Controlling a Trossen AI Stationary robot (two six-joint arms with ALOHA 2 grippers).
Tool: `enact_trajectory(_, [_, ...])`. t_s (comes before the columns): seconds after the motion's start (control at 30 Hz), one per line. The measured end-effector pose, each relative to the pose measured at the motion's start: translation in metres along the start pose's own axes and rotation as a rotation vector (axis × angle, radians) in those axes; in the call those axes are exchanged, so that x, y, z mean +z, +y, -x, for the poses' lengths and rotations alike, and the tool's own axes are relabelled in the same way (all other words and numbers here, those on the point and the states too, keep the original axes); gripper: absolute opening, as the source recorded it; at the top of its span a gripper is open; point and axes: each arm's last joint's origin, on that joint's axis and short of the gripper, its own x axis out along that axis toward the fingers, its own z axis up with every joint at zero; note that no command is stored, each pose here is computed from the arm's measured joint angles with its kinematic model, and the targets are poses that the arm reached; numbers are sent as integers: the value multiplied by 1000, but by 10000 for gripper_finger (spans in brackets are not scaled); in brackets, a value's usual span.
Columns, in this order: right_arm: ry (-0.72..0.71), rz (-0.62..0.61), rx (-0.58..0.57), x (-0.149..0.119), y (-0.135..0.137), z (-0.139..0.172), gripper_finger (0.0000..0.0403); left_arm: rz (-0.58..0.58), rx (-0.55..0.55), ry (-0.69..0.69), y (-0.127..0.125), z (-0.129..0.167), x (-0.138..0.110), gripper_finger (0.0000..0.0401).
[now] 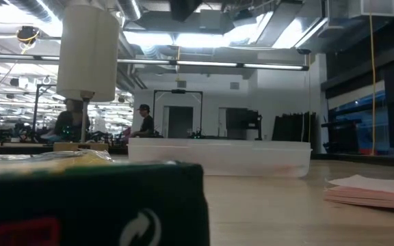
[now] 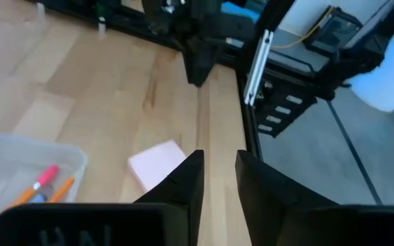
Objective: Pack school essentials
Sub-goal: Put the light pink sticky notes into the transparent supply box
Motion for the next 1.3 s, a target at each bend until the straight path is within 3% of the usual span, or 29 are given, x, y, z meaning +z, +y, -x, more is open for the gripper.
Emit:
enact_trajectory(0.27, [-60,61,83,0,4,0,111,-23,10,45,6,-32,-8,123])
enact_trajectory(0.53, [-51,120,44,2,2,-1,110,-65,10,44,0,-70,-7,124])
enact_trajectory(0.77, [-34,123,25,2,1,-1,114,-55,24,32,6,-74,-1,123])
enact_trajectory(1.1, [-73,66,-42,8,-4,-1,219,-85,22,35,6,-78,-5,122])
enact_trajectory(1.3, [-95,-11,-23,12,0,-3,233,-101,46,103,12,-94,-29,122])
